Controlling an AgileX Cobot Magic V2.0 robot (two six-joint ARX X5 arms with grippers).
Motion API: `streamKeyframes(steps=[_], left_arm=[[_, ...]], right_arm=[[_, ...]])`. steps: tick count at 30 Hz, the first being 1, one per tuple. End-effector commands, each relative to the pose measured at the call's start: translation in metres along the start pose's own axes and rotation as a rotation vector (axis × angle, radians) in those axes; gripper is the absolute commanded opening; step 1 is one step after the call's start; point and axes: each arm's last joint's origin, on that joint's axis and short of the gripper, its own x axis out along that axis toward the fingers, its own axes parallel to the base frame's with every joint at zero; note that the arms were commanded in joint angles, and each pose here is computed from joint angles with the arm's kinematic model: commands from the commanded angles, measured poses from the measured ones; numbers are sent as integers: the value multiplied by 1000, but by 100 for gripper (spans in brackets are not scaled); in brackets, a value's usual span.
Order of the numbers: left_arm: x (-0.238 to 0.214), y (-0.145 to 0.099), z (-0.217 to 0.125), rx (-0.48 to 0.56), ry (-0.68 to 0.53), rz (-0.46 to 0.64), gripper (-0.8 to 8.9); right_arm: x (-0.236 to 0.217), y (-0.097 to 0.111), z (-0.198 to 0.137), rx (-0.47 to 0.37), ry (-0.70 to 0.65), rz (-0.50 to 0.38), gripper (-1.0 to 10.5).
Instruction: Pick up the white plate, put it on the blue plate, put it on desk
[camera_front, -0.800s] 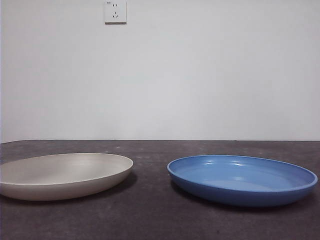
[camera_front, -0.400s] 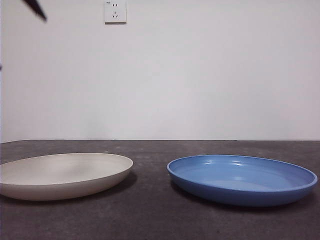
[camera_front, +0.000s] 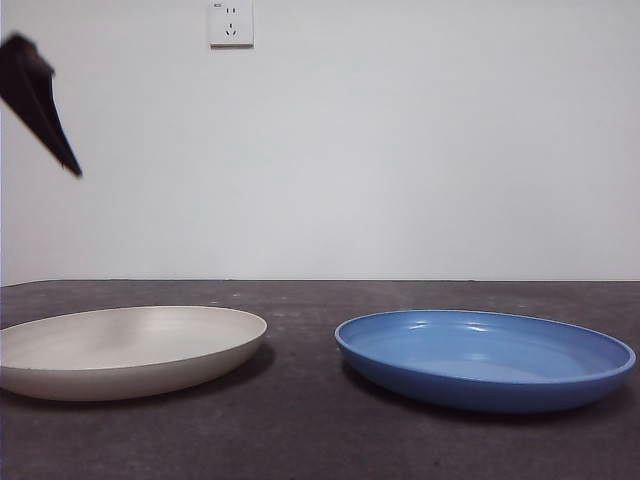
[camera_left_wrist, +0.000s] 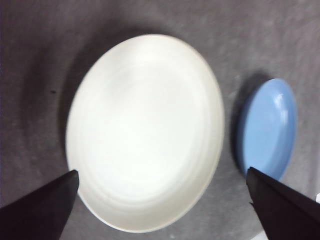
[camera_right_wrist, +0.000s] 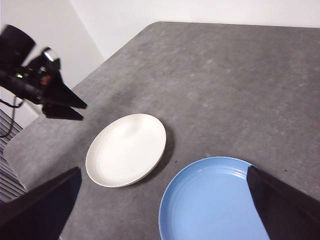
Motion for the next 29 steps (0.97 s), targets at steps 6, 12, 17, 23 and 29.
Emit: streamKeyframes(steps=[6,12,17,23,29], left_arm=[[28,23,15,-15,71,64,623],[40,32,18,-30,94,86,623],[50,38,19,-41,117,85,623],[61,40,20,-41,144,84,621],[73,43,20,-42,174,83,612]], right_arm=[[-2,2,4,-6,-11,4,635],[-1,2,4,-7,-11,4,636],[-1,2,4,-9,-13,4,635],[-1,2,4,-10,-13,3,635],[-1,2,4,-10,-13,3,635]])
